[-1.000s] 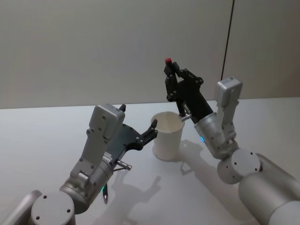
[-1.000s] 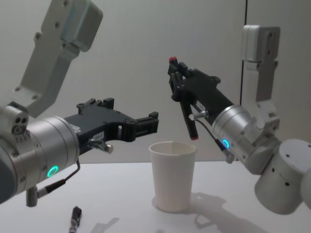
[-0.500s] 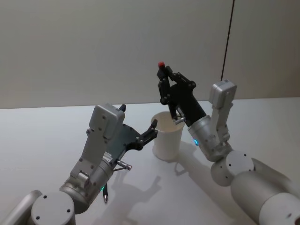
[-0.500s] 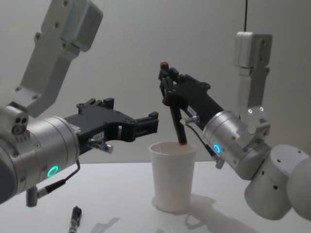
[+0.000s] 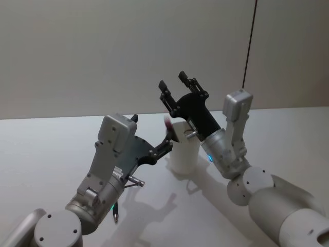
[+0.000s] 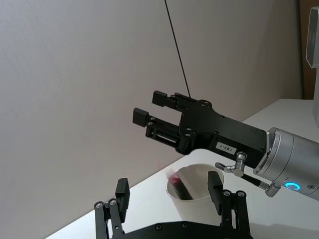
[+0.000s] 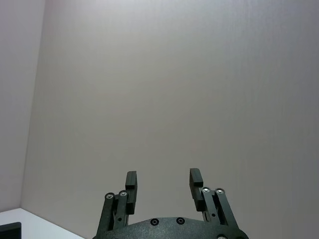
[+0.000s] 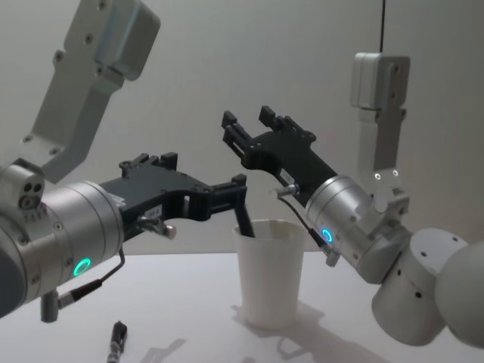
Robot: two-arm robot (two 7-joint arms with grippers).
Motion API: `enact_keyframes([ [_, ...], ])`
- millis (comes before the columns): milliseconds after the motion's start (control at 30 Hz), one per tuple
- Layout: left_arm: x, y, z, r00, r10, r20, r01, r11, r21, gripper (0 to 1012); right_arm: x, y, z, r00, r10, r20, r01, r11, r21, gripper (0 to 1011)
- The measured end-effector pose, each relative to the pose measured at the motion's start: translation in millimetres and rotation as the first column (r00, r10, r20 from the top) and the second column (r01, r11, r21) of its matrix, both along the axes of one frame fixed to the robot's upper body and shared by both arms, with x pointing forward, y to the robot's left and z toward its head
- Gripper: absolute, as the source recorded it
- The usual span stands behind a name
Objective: Place the pen into the pen holder.
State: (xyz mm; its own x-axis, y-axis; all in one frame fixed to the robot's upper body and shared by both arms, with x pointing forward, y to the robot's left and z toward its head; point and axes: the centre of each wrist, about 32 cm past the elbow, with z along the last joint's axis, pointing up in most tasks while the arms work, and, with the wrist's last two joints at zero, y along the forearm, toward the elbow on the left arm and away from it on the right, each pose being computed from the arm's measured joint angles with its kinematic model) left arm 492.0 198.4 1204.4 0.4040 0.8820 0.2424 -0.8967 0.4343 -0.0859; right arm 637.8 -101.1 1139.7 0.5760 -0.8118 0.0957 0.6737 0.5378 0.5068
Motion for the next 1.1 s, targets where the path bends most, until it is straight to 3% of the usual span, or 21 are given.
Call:
enact_keyframes([
  [467, 0.0, 0.0, 0.0, 1.0, 0.0, 0.0, 0.0, 1.0, 0.0, 1000, -0.3, -4.7, -2.3, 1.0, -0.02, 0.013, 0.02, 1.0, -0.024, 998],
  [833, 0.0, 0.0, 0.0, 1.0, 0.0, 0.0, 0.0, 1.0, 0.0, 999, -4.9, -15.8, -3.9, 0.999, -0.044, 0.0, 0.044, 0.999, -0.024, 1001],
  [1100, 0.0, 0.0, 0.0, 1.0, 0.0, 0.0, 0.0, 1.0, 0.0, 999, -14.9, -24.6, 3.9, 0.998, -0.056, -0.031, 0.056, 0.998, -0.03, 1002],
])
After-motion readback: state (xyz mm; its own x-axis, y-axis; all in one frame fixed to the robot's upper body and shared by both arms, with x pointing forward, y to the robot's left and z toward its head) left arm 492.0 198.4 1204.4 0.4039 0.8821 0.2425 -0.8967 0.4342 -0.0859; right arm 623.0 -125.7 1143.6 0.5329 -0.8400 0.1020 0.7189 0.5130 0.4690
